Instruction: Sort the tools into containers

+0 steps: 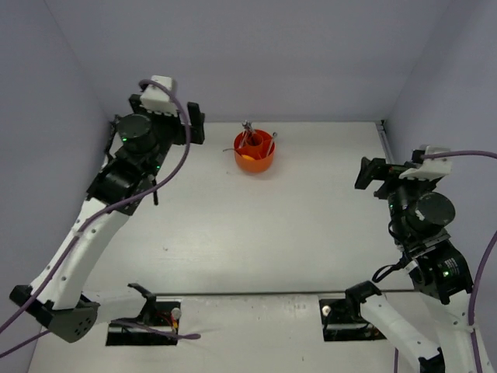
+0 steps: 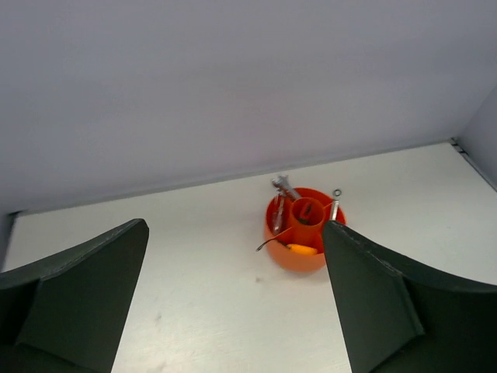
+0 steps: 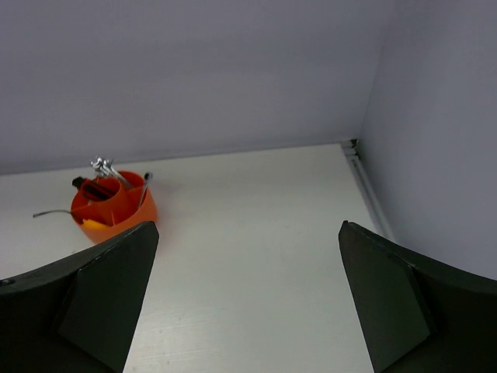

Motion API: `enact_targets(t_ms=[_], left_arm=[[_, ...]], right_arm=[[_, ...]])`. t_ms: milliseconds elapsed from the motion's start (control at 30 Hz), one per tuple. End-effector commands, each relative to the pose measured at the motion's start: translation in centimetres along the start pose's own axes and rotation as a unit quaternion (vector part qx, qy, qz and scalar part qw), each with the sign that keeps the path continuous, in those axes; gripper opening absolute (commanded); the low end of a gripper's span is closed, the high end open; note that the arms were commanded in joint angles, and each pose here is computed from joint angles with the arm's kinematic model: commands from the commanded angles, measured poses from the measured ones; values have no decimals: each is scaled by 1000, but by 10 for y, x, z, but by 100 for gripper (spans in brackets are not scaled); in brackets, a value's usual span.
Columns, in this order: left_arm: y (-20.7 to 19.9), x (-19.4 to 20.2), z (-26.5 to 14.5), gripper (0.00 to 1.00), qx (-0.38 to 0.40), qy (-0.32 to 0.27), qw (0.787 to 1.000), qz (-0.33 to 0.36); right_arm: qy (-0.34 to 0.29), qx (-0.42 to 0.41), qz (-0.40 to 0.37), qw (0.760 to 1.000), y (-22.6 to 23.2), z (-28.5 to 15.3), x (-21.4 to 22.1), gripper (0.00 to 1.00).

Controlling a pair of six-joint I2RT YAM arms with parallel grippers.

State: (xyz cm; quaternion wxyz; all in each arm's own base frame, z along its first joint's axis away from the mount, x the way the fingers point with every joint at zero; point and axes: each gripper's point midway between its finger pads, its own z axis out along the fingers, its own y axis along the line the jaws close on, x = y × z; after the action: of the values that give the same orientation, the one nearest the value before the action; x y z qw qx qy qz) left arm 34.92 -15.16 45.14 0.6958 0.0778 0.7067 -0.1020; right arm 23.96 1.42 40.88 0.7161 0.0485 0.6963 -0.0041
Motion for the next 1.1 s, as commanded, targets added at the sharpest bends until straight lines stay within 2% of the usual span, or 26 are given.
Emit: enact_targets(t_ms=[0, 200, 300, 400, 733, 1067], left_arm=[[61, 42, -60, 94, -123, 58, 990, 21], [110, 69, -150, 95, -212, 79, 974, 5], [130, 87, -185, 95, -255, 93, 962, -1], [133, 95, -203, 95, -252, 105, 962, -9], [128, 105, -206, 95, -243, 111, 963, -36], [121, 113, -200, 95, -230, 125, 964, -38]], right_arm=[[-28, 42, -11, 999, -23, -13, -14, 100], [-52, 0, 26, 998, -17, -36, -15, 100], [-56, -7, 26, 998, -19, -43, -16, 100], [-63, -2, 22, 998, -25, -53, -21, 100], [-81, -3, 15, 997, -36, -74, -23, 100], [-61, -22, 21, 998, -25, -66, -21, 100]])
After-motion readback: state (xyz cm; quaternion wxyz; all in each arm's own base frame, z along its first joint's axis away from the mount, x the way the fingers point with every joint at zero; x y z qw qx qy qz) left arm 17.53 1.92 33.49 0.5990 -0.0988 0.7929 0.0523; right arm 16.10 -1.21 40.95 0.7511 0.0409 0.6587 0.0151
